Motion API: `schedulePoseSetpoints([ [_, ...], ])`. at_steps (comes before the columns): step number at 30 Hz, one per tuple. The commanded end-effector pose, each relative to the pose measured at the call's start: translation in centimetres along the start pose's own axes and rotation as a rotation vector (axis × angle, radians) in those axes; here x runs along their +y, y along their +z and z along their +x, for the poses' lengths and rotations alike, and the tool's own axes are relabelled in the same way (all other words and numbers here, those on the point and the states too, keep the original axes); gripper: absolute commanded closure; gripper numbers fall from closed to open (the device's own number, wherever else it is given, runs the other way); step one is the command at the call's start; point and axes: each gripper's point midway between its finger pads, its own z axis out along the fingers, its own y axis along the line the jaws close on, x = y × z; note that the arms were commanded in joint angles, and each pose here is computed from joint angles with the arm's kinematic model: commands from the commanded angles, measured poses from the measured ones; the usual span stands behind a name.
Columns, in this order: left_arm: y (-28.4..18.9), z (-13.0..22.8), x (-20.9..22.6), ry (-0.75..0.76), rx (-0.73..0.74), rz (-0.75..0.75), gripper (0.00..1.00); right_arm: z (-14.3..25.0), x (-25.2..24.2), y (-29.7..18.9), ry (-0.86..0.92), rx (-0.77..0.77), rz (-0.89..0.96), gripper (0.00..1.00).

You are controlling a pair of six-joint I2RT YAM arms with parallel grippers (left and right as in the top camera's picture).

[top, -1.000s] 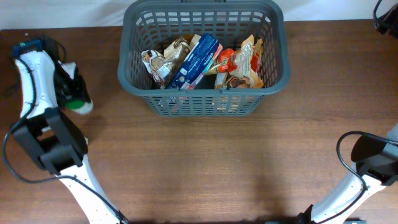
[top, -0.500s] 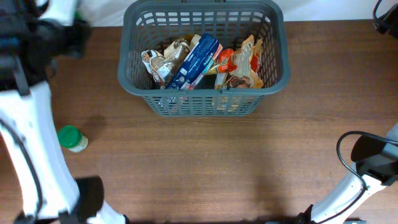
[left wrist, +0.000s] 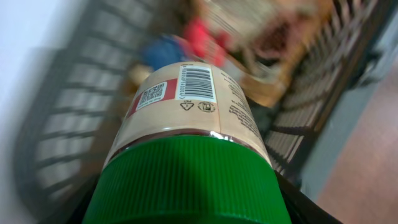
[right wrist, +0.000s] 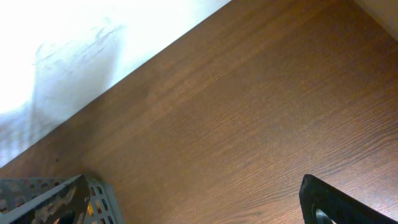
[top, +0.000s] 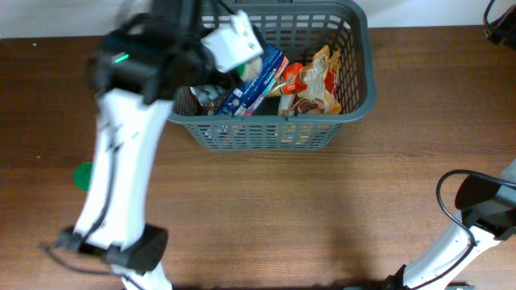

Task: Pack container
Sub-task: 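Carry the green-capped jar into the basket with the left gripper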

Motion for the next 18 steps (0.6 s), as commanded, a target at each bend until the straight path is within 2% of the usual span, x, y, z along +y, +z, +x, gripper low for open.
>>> schedulePoseSetpoints([
  [1, 5.1, -0.1, -3.3, 0.101, 0.004, 0.200, 0.98, 0.1, 0.1, 0.3, 0.009, 0.008, -0.008, 0.01],
  [6, 11.0, 1.9, -5.6, 0.093, 0.108, 0.330, 0.98, 0.1, 0.1, 0.3, 0.009, 0.008, -0.008, 0.01],
  [12, 15.2, 3.9, -6.2, 0.072, 0.188, 0.393, 0.98, 0.1, 0.1, 0.3, 0.009, 0.008, -0.008, 0.01],
  [16, 16.7, 4.7, -6.6, 0.062, 0.216, 0.421, 0.92, 0.1, 0.1, 0.3, 0.009, 0.008, -0.008, 0.01],
  [18, 17.1, 4.9, -6.7, 0.056, 0.224, 0.428, 0.86, 0.1, 0.1, 0.3, 0.009, 0.008, -0.008, 0.01],
])
